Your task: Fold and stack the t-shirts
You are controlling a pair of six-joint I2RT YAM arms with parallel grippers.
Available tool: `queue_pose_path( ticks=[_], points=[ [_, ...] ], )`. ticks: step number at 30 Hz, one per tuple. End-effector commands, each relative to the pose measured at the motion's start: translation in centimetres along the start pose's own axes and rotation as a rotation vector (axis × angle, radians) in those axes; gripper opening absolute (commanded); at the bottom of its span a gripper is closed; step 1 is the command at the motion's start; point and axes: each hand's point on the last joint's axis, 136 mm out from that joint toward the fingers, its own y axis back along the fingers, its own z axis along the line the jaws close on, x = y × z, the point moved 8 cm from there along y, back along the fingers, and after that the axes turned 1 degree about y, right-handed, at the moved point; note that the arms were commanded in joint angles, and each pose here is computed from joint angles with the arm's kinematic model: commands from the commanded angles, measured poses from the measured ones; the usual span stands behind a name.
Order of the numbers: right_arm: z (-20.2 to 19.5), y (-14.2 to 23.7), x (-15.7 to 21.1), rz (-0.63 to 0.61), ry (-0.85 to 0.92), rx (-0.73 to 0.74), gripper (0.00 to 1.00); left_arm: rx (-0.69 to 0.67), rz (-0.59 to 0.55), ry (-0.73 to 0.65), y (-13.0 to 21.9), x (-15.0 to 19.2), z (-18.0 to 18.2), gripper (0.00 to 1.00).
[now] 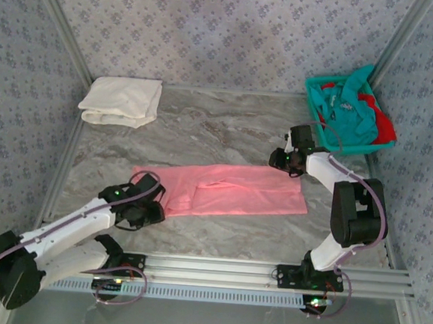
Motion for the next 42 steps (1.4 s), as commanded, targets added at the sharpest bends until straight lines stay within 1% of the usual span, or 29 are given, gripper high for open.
queue_pose_path(
  ticks=[1, 2, 3, 4, 6, 8, 10, 12, 14, 16, 18, 21, 24, 28, 30, 31, 33, 36, 38, 39, 42],
  points=[
    [0.7, 1.1, -0.4, -0.002, -0.002, -0.027, 0.38, 0.088, -0.243, -0.035, 4.6, -2.7, -1.4, 0.43],
    [0.8, 1.5, -0.3, -0.006, 0.003, -0.028, 0.38, 0.124, -0.296, -0.047, 5.4, -3.5, -1.8, 0.43],
    [0.9, 1.8, -0.1, -0.010, 0.006, -0.026, 0.39, 0.143, -0.325, -0.061, 5.9, -4.3, -2.2, 0.43],
    [0.8, 2.1, -0.1, -0.015, 0.006, -0.023, 0.39, 0.140, -0.329, -0.064, 5.9, -5.2, -2.3, 0.43],
    [0.7, 2.7, 0.0, -0.021, 0.005, -0.018, 0.39, 0.114, -0.275, -0.062, 5.0, -7.3, -2.1, 0.43],
    [0.5, 3.1, 0.0, -0.018, -0.003, -0.006, 0.40, 0.070, -0.218, -0.058, 3.3, -9.0, -1.5, 0.40],
    [0.1, 3.3, 0.1, 0.006, -0.014, 0.027, 0.40, 0.031, -0.231, -0.053, 2.0, -10.8, -0.9, 0.39],
    [-0.6, 3.3, 0.4, 0.048, -0.032, 0.079, 0.40, 0.005, -0.225, -0.013, 0.9, -12.1, 0.1, 0.41],
    [-1.3, 3.3, 0.7, 0.066, -0.044, 0.129, 0.40, 0.013, -0.198, 0.011, -0.2, -12.8, 0.8, 0.43],
    [-2.0, 3.1, 0.9, 0.086, -0.058, 0.175, 0.41, -0.019, -0.192, 0.019, -1.2, -13.5, 1.5, 0.44],
    [-2.5, 2.3, 0.9, 0.125, -0.068, 0.191, 0.42, -0.022, -0.177, 0.045, -1.9, -14.4, 2.0, 0.45],
    [-2.8, 1.4, 1.2, 0.193, -0.076, 0.217, 0.44, 0.010, -0.175, 0.036, -2.9, -15.3, 1.6, 0.44],
    [-3.7, 0.8, 1.5, 0.222, -0.109, 0.244, 0.45, 0.039, -0.159, 0.024, -3.9, -15.8, 1.1, 0.41],
    [-4.6, 0.9, 1.7, 0.228, -0.131, 0.259, 0.48, 0.070, -0.106, 0.024, -5.4, -16.0, 0.7, 0.41],
    [-4.9, 0.8, 1.8, 0.229, -0.139, 0.264, 0.50, 0.074, -0.094, 0.026, -6.2, -15.9, 0.8, 0.40],
    [-5.0, 0.6, 1.9, 0.234, -0.144, 0.263, 0.52, 0.073, -0.089, 0.026, -6.5, -15.8, 0.8, 0.39],
    [-5.3, 0.0, 2.0, 0.249, -0.152, 0.248, 0.53, 0.073, -0.092, 0.024, -6.8, -16.1, 0.8, 0.24],
    [-5.6, -1.1, 2.1, 0.260, -0.156, 0.240, 0.51, 0.077, -0.100, 0.020, -6.7, -16.6, 0.5, 0.08],
    [-6.1, -1.7, 2.3, 0.278, -0.166, 0.244, 0.48, 0.060, -0.109, 0.011, -6.3, -16.9, 0.4, 0.02],
    [-6.2, -1.9, 2.4, 0.289, -0.170, 0.241, 0.44, 0.047, -0.113, 0.007, -6.0, -17.1, 0.5, 0.00],
    [-6.7, -2.3, 2.3, 0.272, -0.185, 0.233, 0.31, 0.009, -0.120, -0.004, -5.0, -17.5, 0.8, 0.00]
  ],
)
